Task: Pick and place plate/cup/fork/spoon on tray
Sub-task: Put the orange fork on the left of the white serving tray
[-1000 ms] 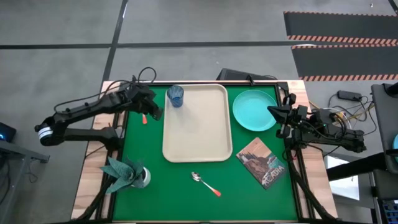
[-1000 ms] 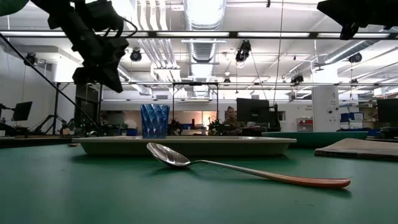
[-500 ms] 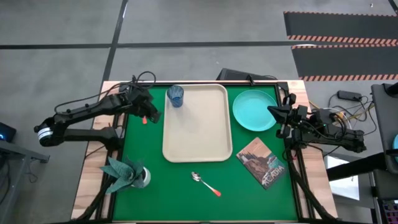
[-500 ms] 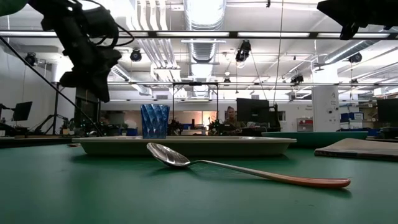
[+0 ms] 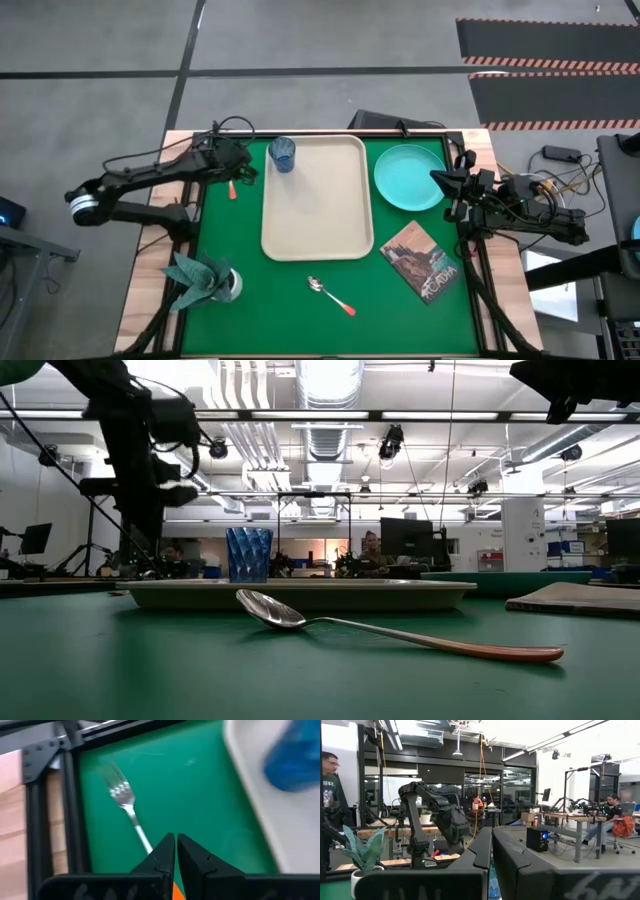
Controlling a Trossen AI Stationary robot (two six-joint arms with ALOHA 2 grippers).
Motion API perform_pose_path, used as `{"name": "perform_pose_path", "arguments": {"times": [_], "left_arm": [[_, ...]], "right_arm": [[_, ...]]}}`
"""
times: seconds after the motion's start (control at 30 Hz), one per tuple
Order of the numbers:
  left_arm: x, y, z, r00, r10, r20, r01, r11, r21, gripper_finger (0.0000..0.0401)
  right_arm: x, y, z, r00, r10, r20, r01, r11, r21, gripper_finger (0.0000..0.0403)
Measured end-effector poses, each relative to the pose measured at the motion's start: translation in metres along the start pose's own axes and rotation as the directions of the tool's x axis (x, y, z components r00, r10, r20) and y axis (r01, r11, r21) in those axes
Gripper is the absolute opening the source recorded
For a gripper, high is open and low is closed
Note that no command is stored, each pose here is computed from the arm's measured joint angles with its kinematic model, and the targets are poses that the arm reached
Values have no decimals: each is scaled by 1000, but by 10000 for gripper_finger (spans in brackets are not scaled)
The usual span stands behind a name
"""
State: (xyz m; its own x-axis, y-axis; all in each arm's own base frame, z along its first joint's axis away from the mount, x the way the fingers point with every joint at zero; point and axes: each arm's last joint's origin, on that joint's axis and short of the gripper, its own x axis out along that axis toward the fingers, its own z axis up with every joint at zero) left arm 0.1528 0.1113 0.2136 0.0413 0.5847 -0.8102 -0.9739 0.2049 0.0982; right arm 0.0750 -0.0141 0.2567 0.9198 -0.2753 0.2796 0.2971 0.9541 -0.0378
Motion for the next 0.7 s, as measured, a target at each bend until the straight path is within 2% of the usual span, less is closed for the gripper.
{"name": "perform_pose_path", "arguments": {"times": [0.17, 0.43, 0.7], "left_arm": [[21, -11, -5, 995, 73, -73, -70, 997, 33, 5], [42, -19, -12, 978, 136, -160, -122, 988, 93, 5], [47, -16, -11, 973, 149, -177, -142, 988, 54, 5]], "right_arm": [[0, 0, 0, 1000, 0, 0, 0, 1000, 0, 9], [0, 0, -1, 1000, 1, -13, -1, 1000, 6, 9], [0, 0, -2, 1000, 2, -17, -2, 1000, 2, 9]]}}
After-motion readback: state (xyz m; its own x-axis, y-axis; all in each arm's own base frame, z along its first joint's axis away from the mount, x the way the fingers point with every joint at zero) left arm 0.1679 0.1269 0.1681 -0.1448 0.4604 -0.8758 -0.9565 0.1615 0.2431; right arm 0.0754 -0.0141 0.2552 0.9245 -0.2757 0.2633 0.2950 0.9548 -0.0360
